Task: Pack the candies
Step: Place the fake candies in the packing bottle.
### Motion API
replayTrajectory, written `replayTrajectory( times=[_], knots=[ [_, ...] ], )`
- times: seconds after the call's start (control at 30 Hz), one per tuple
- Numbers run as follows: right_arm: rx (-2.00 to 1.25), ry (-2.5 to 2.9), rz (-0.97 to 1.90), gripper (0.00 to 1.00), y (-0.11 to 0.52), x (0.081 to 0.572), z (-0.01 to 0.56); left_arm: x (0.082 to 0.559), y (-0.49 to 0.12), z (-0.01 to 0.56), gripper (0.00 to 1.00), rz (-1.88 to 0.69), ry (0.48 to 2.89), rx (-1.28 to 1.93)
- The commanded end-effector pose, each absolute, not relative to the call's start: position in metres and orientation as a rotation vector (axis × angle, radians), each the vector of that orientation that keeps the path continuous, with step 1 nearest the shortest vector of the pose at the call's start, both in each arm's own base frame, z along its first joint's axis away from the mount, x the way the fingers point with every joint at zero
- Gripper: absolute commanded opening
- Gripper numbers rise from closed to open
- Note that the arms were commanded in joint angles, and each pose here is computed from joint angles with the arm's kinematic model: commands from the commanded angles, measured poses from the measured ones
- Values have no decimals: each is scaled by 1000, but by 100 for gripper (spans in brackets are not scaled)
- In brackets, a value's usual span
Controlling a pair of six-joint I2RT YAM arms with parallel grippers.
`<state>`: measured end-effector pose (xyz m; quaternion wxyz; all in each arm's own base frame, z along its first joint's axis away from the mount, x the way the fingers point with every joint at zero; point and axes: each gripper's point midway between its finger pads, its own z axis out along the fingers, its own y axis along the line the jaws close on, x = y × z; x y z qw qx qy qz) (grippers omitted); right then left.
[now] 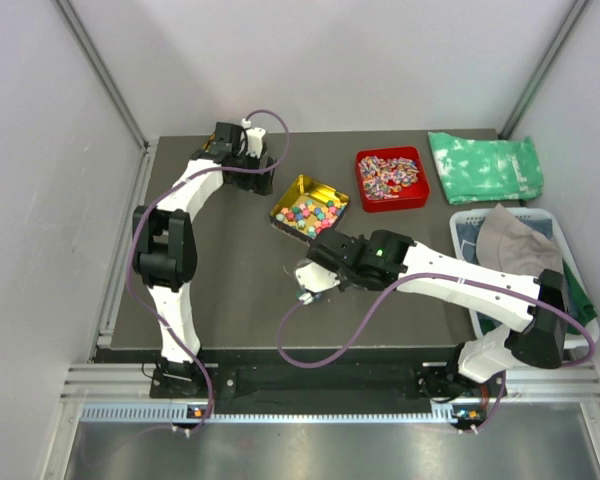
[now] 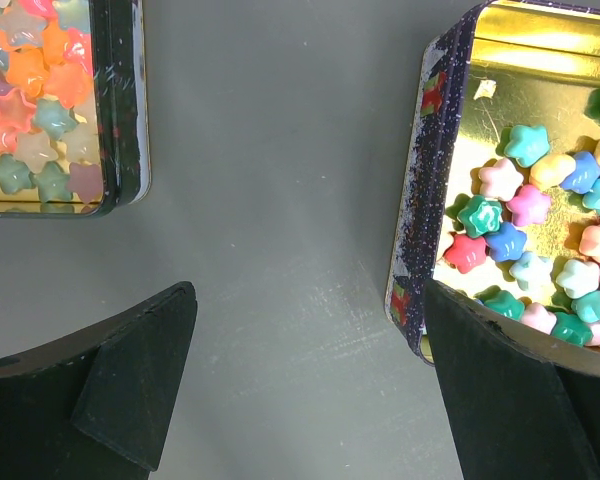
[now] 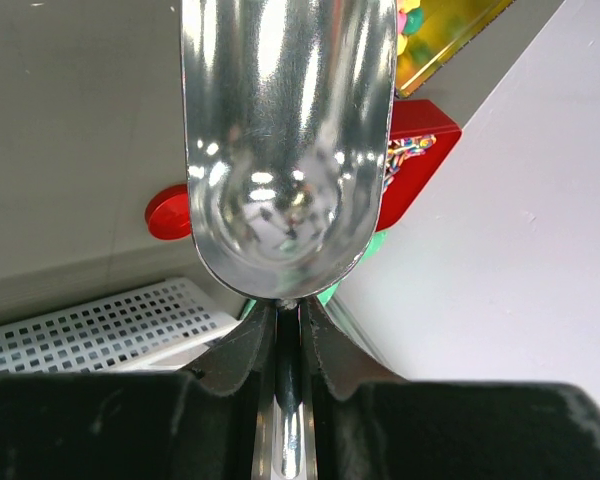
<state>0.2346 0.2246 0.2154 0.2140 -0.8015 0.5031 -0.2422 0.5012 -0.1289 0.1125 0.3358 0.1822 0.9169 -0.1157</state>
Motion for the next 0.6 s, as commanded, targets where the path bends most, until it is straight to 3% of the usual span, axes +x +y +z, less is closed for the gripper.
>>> replayTrajectory(
  times=[0.0, 0.33, 0.57],
  knots=[
    [-2205, 1356, -712, 0, 229, 234, 228, 506, -130, 130, 99, -318, 2338, 459],
    [-2183, 1358, -689, 0, 232, 234, 234, 505, -133, 123, 99, -336, 2349, 475],
    [-2025, 1495, -514, 0, 229, 254, 265, 514, -149, 108, 99, -310, 2355, 543]
  ],
)
